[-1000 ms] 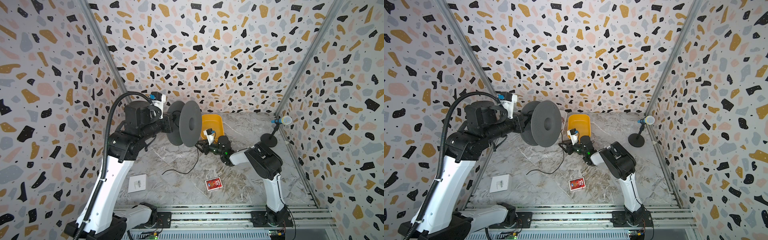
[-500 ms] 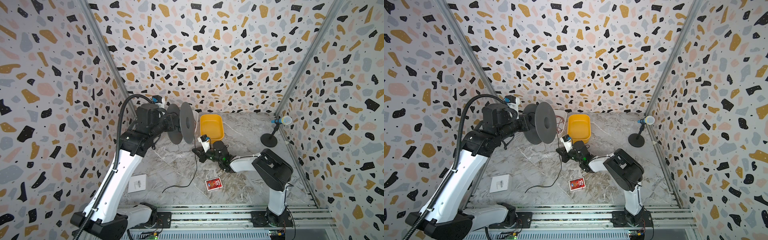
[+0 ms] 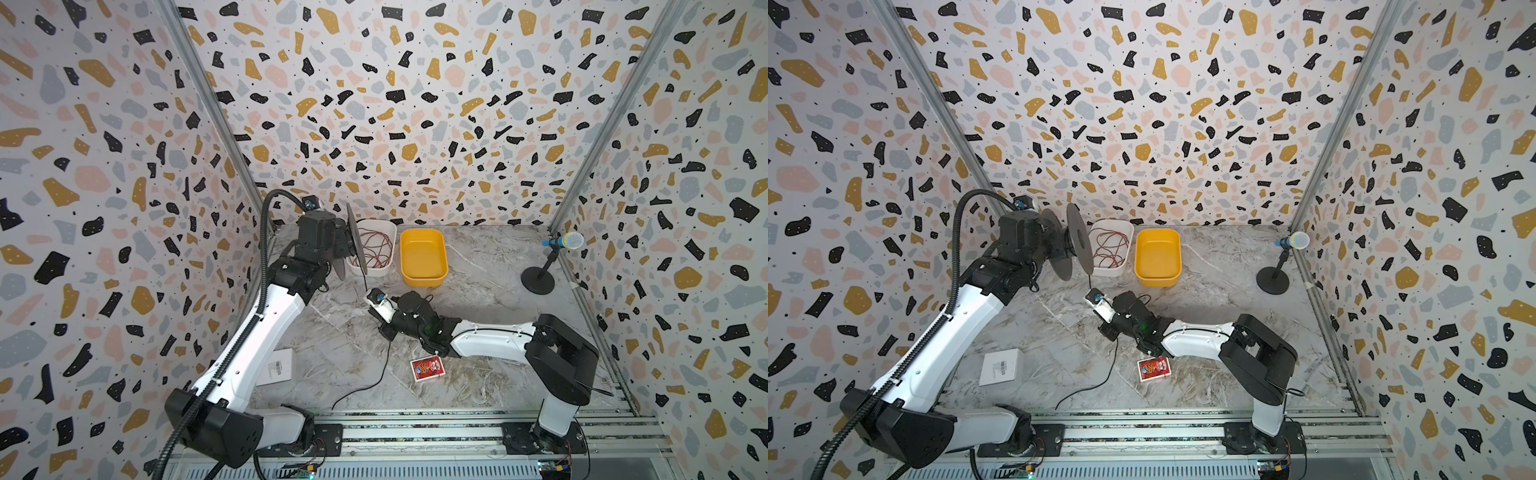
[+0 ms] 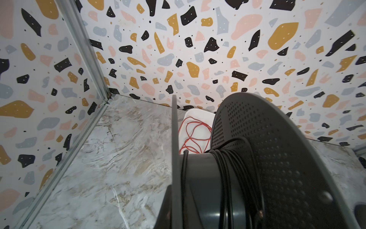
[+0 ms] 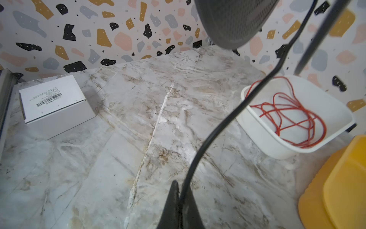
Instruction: Wrap the cables
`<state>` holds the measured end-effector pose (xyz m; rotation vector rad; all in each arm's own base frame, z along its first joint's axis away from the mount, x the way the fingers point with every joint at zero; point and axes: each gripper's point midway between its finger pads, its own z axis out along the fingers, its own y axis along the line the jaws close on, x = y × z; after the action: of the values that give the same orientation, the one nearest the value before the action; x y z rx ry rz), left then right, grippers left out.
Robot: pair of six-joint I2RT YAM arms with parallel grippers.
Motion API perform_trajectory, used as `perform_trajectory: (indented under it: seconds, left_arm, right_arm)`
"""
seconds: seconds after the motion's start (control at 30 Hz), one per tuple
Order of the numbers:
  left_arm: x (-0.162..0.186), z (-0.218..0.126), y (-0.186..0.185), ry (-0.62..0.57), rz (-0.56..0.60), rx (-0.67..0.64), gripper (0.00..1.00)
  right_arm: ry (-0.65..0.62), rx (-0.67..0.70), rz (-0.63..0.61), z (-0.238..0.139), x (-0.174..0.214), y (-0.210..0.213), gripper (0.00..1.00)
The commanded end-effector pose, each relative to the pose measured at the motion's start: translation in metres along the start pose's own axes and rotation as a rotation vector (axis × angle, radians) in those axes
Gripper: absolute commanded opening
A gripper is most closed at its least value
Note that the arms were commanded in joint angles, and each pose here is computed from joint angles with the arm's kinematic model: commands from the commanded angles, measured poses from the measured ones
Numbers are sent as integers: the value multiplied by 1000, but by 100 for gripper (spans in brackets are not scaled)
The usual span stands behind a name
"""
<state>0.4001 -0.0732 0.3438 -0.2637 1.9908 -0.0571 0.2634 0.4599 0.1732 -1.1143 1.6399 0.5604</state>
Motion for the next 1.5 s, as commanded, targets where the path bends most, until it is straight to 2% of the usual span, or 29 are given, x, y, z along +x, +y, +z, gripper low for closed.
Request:
perform_trajectory:
  seconds: [0.0,0.17,0.4,0.6,0.83,1.2,1.27,1.47]
  left_arm:
    - [-24,0,7,-109,-15,-47,0]
    - [0,7,14,-31,46,-80,0]
    - [35,9,15,106,129,-59,0]
    - [59,4,1,200,168,52,0]
    - [82,-4,-20,277,183,196,0]
    - [100,-15,-28,320,236,253,0]
    - [102,-18,-29,326,236,264,0]
    - [98,-28,-39,323,232,334,0]
  right_arm:
    - [-31,111,-123,-23,-47,-8,0]
    - [-27,169,-142,-41,-79,-14,0]
    - [20,338,-166,-61,-104,-48,0]
    - [66,474,-180,-64,-114,-74,0]
    - [103,534,-158,-64,-108,-105,0]
    - [115,508,-122,-55,-110,-130,0]
    - [128,461,-81,-49,-109,-137,6]
    - [159,304,-14,-30,-93,-141,6]
